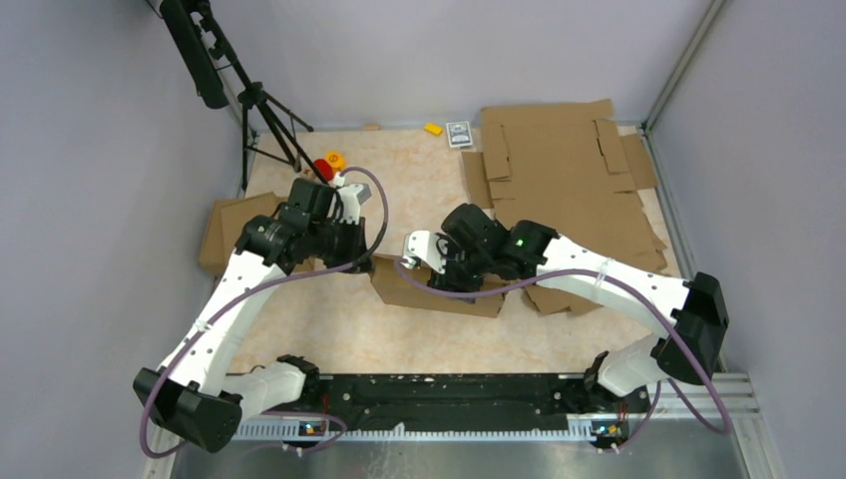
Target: Fold the paper box
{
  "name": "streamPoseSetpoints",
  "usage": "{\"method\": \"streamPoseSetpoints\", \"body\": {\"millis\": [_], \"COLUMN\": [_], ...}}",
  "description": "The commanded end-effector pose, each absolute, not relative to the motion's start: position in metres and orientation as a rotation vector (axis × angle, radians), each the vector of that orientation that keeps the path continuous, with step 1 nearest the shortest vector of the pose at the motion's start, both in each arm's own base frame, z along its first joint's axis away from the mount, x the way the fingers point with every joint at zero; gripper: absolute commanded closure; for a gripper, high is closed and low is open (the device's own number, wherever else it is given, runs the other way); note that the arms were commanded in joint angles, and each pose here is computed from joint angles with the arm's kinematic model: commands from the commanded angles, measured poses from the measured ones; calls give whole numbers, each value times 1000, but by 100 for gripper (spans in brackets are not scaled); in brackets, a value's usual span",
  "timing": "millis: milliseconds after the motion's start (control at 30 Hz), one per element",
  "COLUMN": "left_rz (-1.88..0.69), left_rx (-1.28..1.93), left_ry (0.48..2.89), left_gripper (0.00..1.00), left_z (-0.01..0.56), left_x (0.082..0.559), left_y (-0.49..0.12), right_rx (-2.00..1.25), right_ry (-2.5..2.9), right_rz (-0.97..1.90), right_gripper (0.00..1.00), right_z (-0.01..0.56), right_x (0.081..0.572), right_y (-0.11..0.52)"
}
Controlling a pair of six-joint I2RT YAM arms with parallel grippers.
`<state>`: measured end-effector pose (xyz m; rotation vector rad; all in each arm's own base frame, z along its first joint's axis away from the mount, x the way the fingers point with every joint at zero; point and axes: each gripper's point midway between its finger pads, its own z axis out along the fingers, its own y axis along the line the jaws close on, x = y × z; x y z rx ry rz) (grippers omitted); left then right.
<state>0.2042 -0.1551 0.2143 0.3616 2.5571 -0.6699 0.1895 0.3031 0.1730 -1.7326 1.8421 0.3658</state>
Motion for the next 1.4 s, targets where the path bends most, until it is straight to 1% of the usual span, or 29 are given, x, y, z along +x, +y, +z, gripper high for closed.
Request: {"method": "streamPoseSetpoints", "body": {"millis": [0, 333, 667, 767, 867, 900, 967, 1000, 1033, 1100, 1133, 1267, 1367], "left_rz": [-551, -442, -509, -542, -516, -523, -551, -560, -566, -576, -575, -574, -633], "left_rx": [334, 356, 350, 344, 323, 325, 319, 313, 310, 305, 296, 275, 282], "left_ry": [2602, 2561, 2513, 2475, 2486, 2493, 2494, 2488, 2468, 2417, 2392, 2321, 2290], "left_gripper": [100, 100, 100, 100, 100, 95, 72, 57, 48, 41, 39, 33, 30], "left_z": [196, 188, 185, 186, 184, 184, 190, 195, 202, 219, 226, 251, 265], "left_x": [200, 199, 198, 199, 200, 199, 196, 195, 195, 194, 194, 192, 193], "left_y": [-138, -130, -142, -148, -145, -146, -148, -149, -148, -147, -146, -141, -149], "right_rx": [-1734, -1706, -1692, -1672, -1654, -1650, -1645, -1647, -1649, -1649, -1650, -1633, -1623], "right_ry": [1842, 1841, 1840, 1836, 1826, 1823, 1819, 1818, 1820, 1823, 1824, 1813, 1804], "right_rz": [357, 328, 322, 327, 332, 332, 331, 329, 327, 322, 322, 333, 340], "right_gripper": [43, 43, 42, 38, 34, 33, 33, 33, 33, 33, 32, 26, 24], "right_z": [172, 173, 175, 177, 179, 180, 182, 182, 181, 180, 179, 180, 182], "right_x": [190, 196, 198, 199, 199, 199, 199, 199, 199, 199, 199, 198, 198], "right_y": [307, 308, 309, 310, 310, 309, 309, 308, 308, 307, 306, 307, 308]}}
